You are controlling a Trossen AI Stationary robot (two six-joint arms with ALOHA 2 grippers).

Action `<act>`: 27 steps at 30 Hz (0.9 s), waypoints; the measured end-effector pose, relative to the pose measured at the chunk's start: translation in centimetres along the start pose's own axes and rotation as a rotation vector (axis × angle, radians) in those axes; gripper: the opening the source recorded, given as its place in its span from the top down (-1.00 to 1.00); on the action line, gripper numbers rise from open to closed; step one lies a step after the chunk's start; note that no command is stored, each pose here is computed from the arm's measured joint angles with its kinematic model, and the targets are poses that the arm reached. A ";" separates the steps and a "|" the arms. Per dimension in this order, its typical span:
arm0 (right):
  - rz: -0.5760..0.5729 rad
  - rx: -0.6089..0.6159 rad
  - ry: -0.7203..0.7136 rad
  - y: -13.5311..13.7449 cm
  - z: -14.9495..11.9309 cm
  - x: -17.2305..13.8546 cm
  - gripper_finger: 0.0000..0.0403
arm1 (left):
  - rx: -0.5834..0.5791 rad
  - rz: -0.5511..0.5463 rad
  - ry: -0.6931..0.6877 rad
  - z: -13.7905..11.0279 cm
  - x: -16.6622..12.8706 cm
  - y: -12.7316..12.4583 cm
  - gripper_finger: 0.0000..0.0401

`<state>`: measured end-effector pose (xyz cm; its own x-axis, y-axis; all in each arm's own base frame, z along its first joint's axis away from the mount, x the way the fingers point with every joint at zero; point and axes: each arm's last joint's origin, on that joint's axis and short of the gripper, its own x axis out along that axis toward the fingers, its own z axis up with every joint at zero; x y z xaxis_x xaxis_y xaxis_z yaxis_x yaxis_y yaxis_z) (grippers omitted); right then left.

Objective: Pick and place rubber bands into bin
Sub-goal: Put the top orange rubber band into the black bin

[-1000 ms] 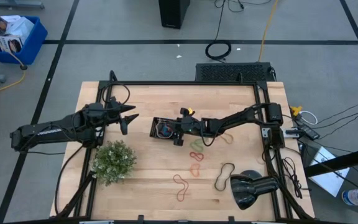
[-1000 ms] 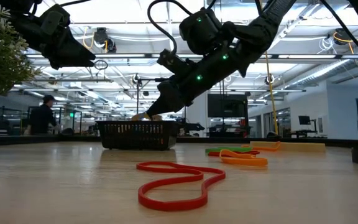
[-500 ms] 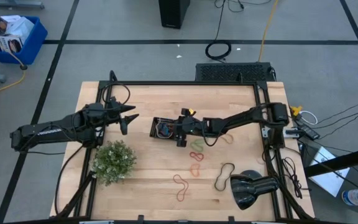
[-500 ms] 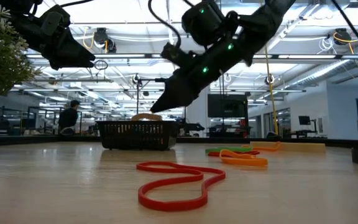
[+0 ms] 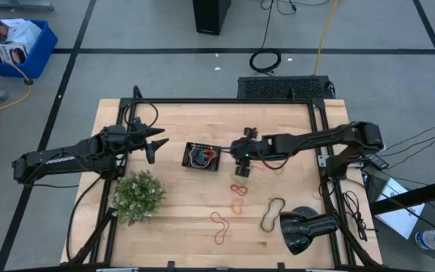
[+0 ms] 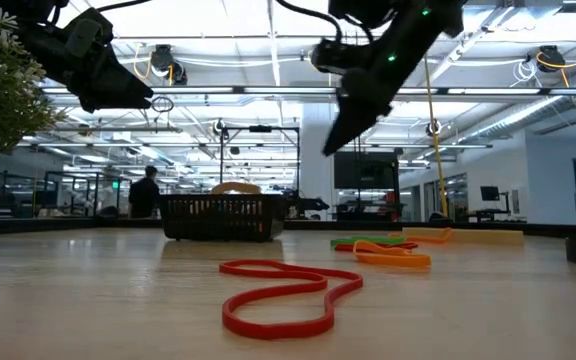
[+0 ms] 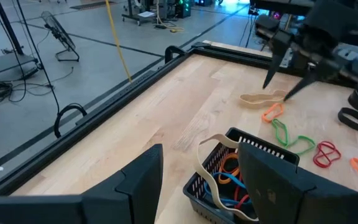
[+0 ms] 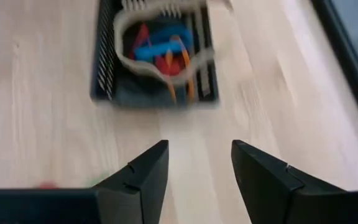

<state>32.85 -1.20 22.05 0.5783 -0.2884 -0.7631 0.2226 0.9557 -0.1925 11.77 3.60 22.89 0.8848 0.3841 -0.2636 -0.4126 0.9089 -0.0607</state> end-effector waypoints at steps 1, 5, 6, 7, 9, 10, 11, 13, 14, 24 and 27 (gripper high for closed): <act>-0.003 0.029 0.033 -0.2 -0.3 -0.5 0.16 | 0.000 0.000 0.001 0.0 0.0 0.0 -0.08; -0.015 0.068 0.142 -0.7 -1.5 -2.1 0.16 | 0.001 0.000 0.002 0.0 0.0 0.0 -0.08; -0.015 0.056 0.168 -0.7 -1.8 -2.4 0.16 | 0.001 0.000 0.002 0.0 0.0 0.0 -0.08; -0.015 0.041 0.192 -0.6 -2.3 -2.6 0.16 | 0.000 0.001 0.003 0.0 0.0 0.0 -0.08; -0.007 -0.036 0.226 -0.4 -3.3 -2.6 0.16 | 0.001 0.000 0.005 0.0 0.0 0.0 -0.08; -0.002 -0.075 0.253 -0.2 -4.0 -2.6 0.16 | 0.001 0.000 0.005 0.0 0.0 0.0 -0.08; 0.002 -0.109 0.277 -0.1 -4.7 -2.5 0.16 | 0.001 0.001 0.005 0.0 0.0 0.0 -0.08; 0.013 -0.179 0.320 0.3 -6.2 -2.1 0.16 | 0.001 0.001 0.005 -0.1 0.0 0.0 -0.08; 0.021 -0.216 0.341 0.6 -7.1 -1.9 0.16 | 0.001 0.001 0.005 -0.1 0.0 0.0 -0.08; 0.074 -0.432 0.361 3.2 -10.4 -1.6 0.16 | 0.001 0.001 0.006 -0.1 0.0 0.0 -0.08; 0.061 -0.467 0.343 3.6 -10.4 -1.7 0.16 | 0.001 0.001 0.006 -0.1 0.0 0.0 -0.08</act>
<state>24.54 3.30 16.25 0.2749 -0.2706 -0.9226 -0.2179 0.9171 -0.3339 11.76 3.60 22.83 0.8831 0.3840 -0.2695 -0.4132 0.9087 -0.0594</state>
